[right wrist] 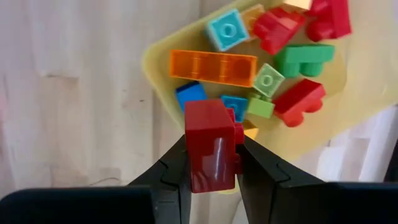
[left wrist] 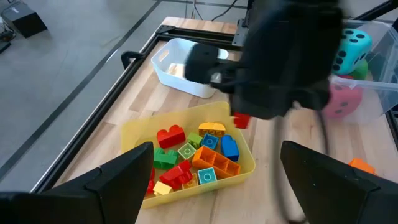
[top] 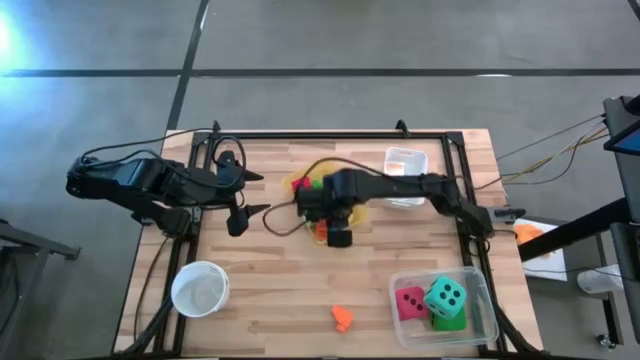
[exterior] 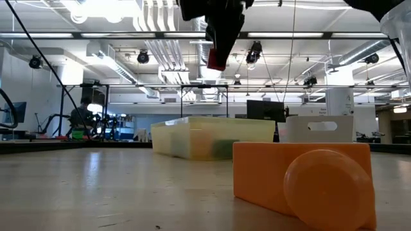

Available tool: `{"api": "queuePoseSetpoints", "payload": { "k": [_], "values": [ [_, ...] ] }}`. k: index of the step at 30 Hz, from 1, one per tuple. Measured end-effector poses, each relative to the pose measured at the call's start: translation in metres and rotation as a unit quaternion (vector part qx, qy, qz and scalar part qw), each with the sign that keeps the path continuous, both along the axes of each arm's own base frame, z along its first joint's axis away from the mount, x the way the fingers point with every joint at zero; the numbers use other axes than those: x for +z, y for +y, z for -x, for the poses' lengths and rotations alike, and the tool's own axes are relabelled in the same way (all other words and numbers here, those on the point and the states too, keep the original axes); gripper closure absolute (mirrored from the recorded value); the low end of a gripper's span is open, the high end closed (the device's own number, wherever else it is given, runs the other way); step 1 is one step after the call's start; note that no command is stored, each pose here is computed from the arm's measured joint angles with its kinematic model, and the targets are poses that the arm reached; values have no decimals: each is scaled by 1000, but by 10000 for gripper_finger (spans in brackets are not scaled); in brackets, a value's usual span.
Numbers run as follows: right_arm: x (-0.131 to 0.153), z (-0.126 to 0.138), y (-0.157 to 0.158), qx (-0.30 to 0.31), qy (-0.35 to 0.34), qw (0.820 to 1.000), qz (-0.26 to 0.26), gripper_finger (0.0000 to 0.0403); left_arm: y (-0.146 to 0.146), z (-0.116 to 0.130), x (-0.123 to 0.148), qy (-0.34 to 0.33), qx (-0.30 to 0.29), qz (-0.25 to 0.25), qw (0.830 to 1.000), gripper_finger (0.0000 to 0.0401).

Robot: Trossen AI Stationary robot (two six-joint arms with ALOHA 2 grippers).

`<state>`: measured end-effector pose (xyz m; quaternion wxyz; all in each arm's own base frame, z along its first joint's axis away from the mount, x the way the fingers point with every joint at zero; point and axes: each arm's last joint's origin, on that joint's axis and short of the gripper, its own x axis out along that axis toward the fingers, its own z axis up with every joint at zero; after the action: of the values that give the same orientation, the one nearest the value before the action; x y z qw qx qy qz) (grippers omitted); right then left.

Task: Pick & Place Toys
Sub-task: Put the red game piece into the yellow bin

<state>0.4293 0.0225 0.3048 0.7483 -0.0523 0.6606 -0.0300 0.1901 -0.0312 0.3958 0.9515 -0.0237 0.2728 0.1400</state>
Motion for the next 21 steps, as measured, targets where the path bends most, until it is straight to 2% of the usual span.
{"api": "queuePoseSetpoints", "payload": {
  "k": [7,16,21],
  "values": [
    [0,-1,-40,-45,-2,998,-51,316,0,0,0,0,0,0,1000,50],
    [-3,-3,-76,-90,-22,994,-62,316,0,0,0,0,0,0,1000,50],
    [-12,-7,-91,-181,-46,980,-73,316,0,0,0,0,0,0,1000,50]
  ]
}}
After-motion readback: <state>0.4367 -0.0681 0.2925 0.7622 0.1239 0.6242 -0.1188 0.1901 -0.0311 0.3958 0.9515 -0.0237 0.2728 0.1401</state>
